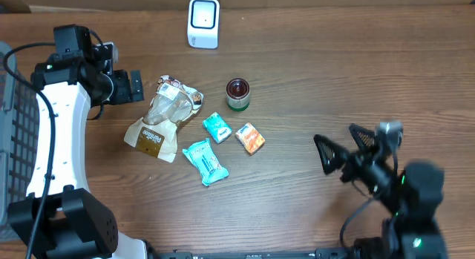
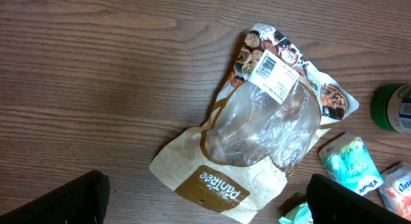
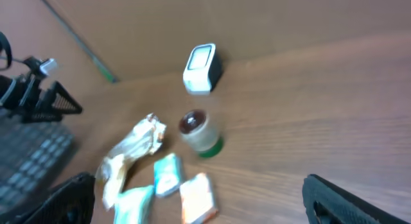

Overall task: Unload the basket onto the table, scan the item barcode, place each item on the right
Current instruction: 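Move the right gripper to the orange Kleenex pack and grasp it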

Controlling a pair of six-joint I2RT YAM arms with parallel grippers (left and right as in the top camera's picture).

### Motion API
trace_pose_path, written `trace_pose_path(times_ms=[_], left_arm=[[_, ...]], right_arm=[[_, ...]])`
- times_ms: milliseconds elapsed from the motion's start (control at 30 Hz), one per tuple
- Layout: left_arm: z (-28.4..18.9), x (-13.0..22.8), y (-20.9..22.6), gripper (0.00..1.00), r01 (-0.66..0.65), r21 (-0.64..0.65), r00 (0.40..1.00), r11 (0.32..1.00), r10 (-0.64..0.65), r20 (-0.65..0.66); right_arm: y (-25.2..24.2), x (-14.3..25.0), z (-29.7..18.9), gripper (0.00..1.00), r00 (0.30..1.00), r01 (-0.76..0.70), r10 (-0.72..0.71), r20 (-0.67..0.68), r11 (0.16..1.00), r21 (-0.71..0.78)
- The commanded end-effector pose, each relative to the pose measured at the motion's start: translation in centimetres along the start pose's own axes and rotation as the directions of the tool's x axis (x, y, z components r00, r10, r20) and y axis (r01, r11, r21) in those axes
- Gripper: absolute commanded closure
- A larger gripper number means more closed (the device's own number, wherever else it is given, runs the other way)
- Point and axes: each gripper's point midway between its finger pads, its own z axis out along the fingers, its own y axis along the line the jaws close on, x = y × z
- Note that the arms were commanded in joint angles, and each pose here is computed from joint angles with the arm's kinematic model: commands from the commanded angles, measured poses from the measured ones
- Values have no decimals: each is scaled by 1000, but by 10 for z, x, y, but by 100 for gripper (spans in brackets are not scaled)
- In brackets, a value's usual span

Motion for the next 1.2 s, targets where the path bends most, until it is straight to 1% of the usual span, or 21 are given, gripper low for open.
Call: trace_pose_path(times_ms=[0,100,233,300,400,467,533,600,733,800,867,967,1033,1100,1167], left_arm=[[-8,-6,0,0,-18,1,999,1000,18,28],[-8,-6,0,0,-18,1,999,1000,18,28],[-8,-6,0,0,-18,1,999,1000,18,28],[-8,-6,0,0,-17,1,999,1000,17,28],[-8,-6,0,0,-18,1,999,1000,18,28],[-8,-6,0,0,-17,1,999,1000,17,28],[-8,-6,0,0,-18,1,999,1000,18,28],[-8,-6,0,0,-18,1,999,1000,18,28],[-8,-6,0,1,-18,1,999,1000,18,28],[-8,-6,0,0,-17,1,999,1000,17,28],[-8,-6,0,0,-18,1,999,1000,18,28],[-8,-6,0,0,-18,1,999,1000,18,28],[-8,-6,0,1,-17,1,999,1000,17,28],[-8,-6,0,0,-17,1,999,1000,17,28],[-8,-6,0,0,-18,1,999,1000,18,28]], right_arm=[[8,-14,15,0,987,-77,73,-144,997,-24],[-2,-10,32,0,942,-148,151,-301,988,34],[-5,10,61,0,849,-114,113,-516,993,31],[-3,25,80,0,784,-107,94,-614,994,15],[1,46,109,0,714,-132,93,-694,991,-3],[-1,60,132,0,701,-139,81,-708,990,-25],[4,71,151,0,686,-206,109,-720,977,-49],[9,86,165,9,661,-253,113,-742,964,-79],[6,128,182,28,590,-244,106,-800,968,-52],[2,144,187,31,561,-235,133,-817,972,-3],[-2,154,191,35,547,-221,158,-822,974,40],[0,163,195,45,536,-215,156,-829,976,45],[-4,171,196,49,520,-205,174,-836,976,75],[-11,182,197,56,494,-209,211,-843,970,121],[-11,188,197,60,476,-224,220,-851,967,125]])
